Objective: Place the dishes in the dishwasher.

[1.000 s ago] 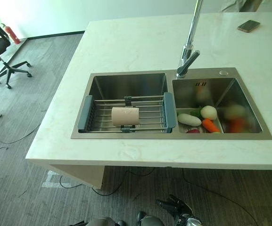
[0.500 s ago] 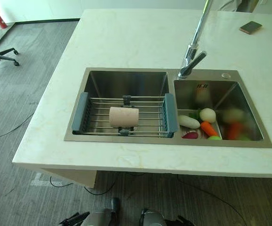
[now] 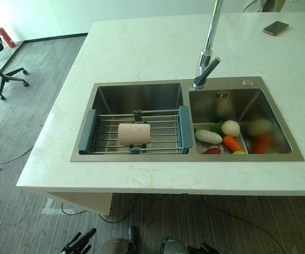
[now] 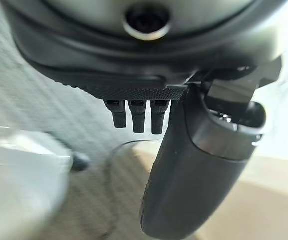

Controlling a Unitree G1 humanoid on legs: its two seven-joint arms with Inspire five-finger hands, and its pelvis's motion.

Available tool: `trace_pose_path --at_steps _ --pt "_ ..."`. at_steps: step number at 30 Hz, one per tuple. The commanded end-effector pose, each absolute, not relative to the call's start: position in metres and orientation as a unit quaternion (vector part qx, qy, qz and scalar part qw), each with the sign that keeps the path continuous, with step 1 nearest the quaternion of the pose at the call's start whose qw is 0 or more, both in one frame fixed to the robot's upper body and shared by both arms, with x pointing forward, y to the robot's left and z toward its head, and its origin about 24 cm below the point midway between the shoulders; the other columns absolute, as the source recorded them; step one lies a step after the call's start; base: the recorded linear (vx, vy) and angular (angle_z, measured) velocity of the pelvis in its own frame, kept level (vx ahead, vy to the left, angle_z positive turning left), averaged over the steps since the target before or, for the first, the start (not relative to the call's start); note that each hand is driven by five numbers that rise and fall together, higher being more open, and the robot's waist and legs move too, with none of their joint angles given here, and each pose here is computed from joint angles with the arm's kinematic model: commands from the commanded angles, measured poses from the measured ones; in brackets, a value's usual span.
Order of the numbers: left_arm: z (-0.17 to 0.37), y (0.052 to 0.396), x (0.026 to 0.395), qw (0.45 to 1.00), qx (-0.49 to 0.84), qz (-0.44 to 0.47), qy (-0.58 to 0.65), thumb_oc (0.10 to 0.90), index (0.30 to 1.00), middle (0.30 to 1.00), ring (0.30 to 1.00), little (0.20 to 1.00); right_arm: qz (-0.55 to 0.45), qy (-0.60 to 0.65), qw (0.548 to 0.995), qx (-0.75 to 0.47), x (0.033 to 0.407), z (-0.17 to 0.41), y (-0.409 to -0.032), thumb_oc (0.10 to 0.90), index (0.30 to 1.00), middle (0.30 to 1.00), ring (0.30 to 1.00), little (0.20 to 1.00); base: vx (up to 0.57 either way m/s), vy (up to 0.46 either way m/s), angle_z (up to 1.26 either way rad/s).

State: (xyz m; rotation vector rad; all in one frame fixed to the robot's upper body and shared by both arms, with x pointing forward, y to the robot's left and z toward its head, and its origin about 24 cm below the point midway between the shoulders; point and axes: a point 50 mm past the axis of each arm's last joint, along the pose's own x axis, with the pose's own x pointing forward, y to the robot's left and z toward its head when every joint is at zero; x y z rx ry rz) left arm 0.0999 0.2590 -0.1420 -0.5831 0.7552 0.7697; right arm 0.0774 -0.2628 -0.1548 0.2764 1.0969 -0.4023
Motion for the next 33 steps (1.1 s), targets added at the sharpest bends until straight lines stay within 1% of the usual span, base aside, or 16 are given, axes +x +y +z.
trace_pose_path --at_steps 1,2,3,4,6,8,9,10,13,15,16,19,20,22,26,33 --pt "-0.092 0.325 0.122 0.864 -0.121 0.440 0.212 0.800 0.900 0.900 0.900 0.900 -0.185 0.492 0.843 0.112 0.085 -0.146 -0.281 0.800 0.900 0.900 0.900 0.900 -0.02 0.043 -0.02" --pt "-0.067 0.350 0.127 0.875 -0.039 0.452 0.171 0.800 0.900 0.900 0.900 0.900 -0.190 0.492 0.843 0.110 0.080 -0.145 -0.285 0.800 0.900 0.900 0.900 0.900 -0.01 0.037 -0.02" --pt "-0.052 0.363 0.129 0.876 0.003 0.459 0.150 0.800 0.900 0.900 0.900 0.900 -0.193 0.491 0.842 0.110 0.077 -0.145 -0.287 0.800 0.900 0.900 0.900 0.900 -0.02 0.052 -0.08" --pt "0.004 0.404 0.137 0.871 0.127 0.470 0.072 0.800 0.900 0.900 0.900 0.900 -0.200 0.493 0.840 0.109 0.070 -0.146 -0.287 0.800 0.900 0.900 0.900 0.900 -0.02 0.039 -0.10" --pt "0.047 0.425 0.146 0.857 0.213 0.469 0.023 0.800 0.900 0.900 0.900 0.900 -0.203 0.496 0.837 0.108 0.067 -0.147 -0.287 0.800 0.900 0.900 0.900 0.900 -0.03 0.023 -0.06" --pt "0.080 0.437 0.152 0.843 0.265 0.468 -0.018 0.800 0.900 0.900 0.900 0.900 -0.204 0.498 0.836 0.108 0.067 -0.148 -0.285 0.800 0.900 0.900 0.900 0.900 -0.03 -0.004 -0.04" --pt "0.148 0.453 0.162 0.810 0.360 0.454 -0.090 0.800 0.900 0.900 0.900 0.900 -0.206 0.499 0.835 0.109 0.070 -0.148 -0.283 0.800 0.900 0.900 0.900 0.900 -0.03 -0.016 -0.05" --pt "0.172 0.453 0.166 0.803 0.385 0.439 -0.118 0.800 0.900 0.900 0.900 0.900 -0.206 0.500 0.834 0.109 0.071 -0.148 -0.283 0.800 0.900 0.900 0.900 0.900 -0.03 -0.023 -0.06" --pt "0.246 0.429 0.185 0.781 0.462 0.357 -0.221 0.800 0.900 0.900 0.900 0.900 -0.208 0.504 0.831 0.114 0.072 -0.149 -0.280 0.800 0.900 0.900 0.900 0.900 -0.03 -0.043 -0.06" --pt "0.285 0.401 0.196 0.772 0.486 0.289 -0.289 0.800 0.900 0.900 0.900 0.900 -0.211 0.508 0.826 0.121 0.071 -0.150 -0.278 0.800 0.900 0.900 0.900 0.900 -0.01 -0.055 -0.03" --pt "0.295 0.391 0.199 0.774 0.484 0.264 -0.313 0.800 0.900 0.900 0.900 0.900 -0.210 0.511 0.825 0.122 0.070 -0.150 -0.278 0.800 0.900 0.900 0.900 0.900 -0.01 -0.045 -0.04" --pt "0.319 0.359 0.208 0.811 0.425 0.155 -0.369 0.800 0.900 0.900 0.900 0.900 -0.209 0.517 0.821 0.123 0.069 -0.151 -0.277 0.800 0.900 0.900 0.900 0.900 -0.02 -0.047 -0.11" --pt "0.323 0.328 0.224 0.833 0.410 0.055 -0.369 0.800 0.900 0.900 0.900 0.900 -0.205 0.522 0.818 0.125 0.067 -0.152 -0.277 0.800 0.900 0.900 0.900 0.900 0.01 -0.063 -0.20" --pt "0.317 0.296 0.245 0.849 0.406 -0.031 -0.338 0.800 0.900 0.900 0.900 0.900 -0.199 0.526 0.817 0.124 0.064 -0.153 -0.276 0.800 0.900 0.900 0.900 0.900 0.02 -0.058 -0.14" --pt "0.303 0.269 0.276 0.871 0.394 -0.083 -0.283 0.800 0.900 0.900 0.900 0.900 -0.195 0.531 0.816 0.119 0.060 -0.153 -0.276 0.800 0.900 0.900 0.900 0.900 0.00 -0.019 -0.19" --pt "0.284 0.254 0.301 0.877 0.414 -0.104 -0.222 0.800 0.900 0.900 0.900 0.900 -0.200 0.544 0.807 0.117 0.051 -0.154 -0.276 0.800 0.900 0.900 0.900 0.900 -0.01 0.002 -0.24"
